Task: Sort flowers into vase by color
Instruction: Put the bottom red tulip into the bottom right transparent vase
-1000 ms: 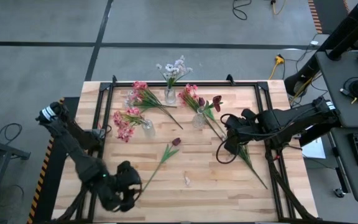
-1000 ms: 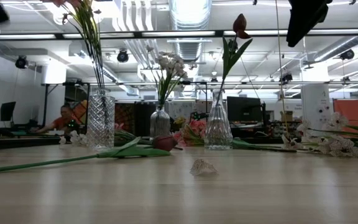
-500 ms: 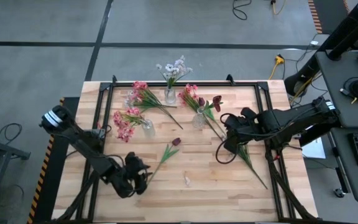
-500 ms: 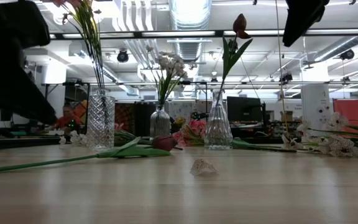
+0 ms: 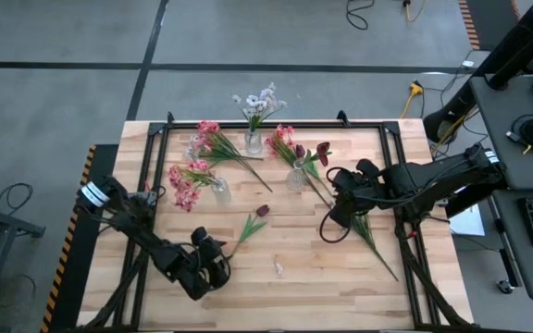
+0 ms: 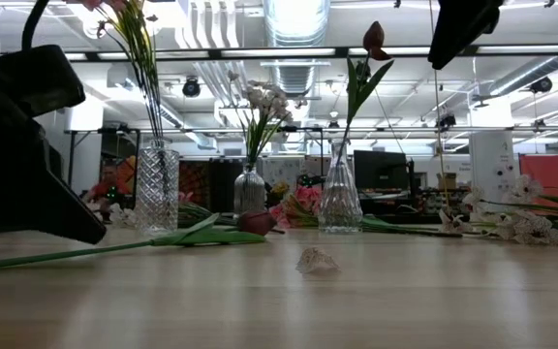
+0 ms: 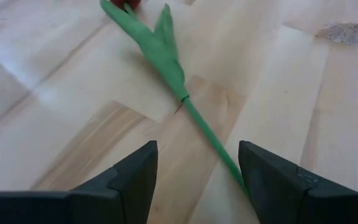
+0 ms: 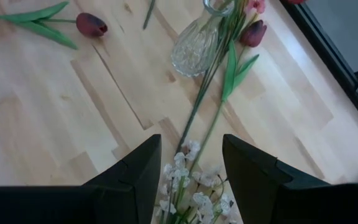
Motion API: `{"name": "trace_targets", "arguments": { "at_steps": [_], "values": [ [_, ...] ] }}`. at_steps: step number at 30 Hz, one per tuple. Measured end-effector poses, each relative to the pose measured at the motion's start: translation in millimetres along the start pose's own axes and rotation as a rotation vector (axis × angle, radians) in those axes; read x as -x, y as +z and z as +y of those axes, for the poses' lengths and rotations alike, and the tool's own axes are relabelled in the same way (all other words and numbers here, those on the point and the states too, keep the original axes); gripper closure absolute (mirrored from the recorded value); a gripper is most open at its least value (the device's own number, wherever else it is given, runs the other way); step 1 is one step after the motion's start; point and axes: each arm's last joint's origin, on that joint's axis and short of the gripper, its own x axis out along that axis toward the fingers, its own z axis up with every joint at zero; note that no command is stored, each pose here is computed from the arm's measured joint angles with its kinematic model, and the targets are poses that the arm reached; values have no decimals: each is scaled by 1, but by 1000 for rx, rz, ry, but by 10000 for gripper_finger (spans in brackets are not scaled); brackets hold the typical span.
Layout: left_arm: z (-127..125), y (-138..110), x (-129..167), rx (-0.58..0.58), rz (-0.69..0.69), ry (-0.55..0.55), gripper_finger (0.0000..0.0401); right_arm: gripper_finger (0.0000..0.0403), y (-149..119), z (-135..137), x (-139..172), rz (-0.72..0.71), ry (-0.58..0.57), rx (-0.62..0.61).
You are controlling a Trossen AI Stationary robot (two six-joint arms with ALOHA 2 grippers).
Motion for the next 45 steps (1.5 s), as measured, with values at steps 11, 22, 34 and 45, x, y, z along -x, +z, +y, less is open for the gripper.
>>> {"name": "trace_targets", "arguments": {
  "at_steps": [11, 22, 34, 45],
  "values": [
    [-9, -13, -13, -16, -20, -24, 243, 238, 0, 0, 0, -7, -1, 11],
    [-8, -13, -15, 11, -8, -21, 355, 238, -3, 4, 2, -10, 12, 20],
    [-9, -9, -10, 17, -3, -41, 400, 238, -9, 8, 8, 48, 103, 19],
    [-9, 24, 17, -35, -114, -97, 401, 238, -20, 18, 18, 126, 235, 68]
  ]
}}
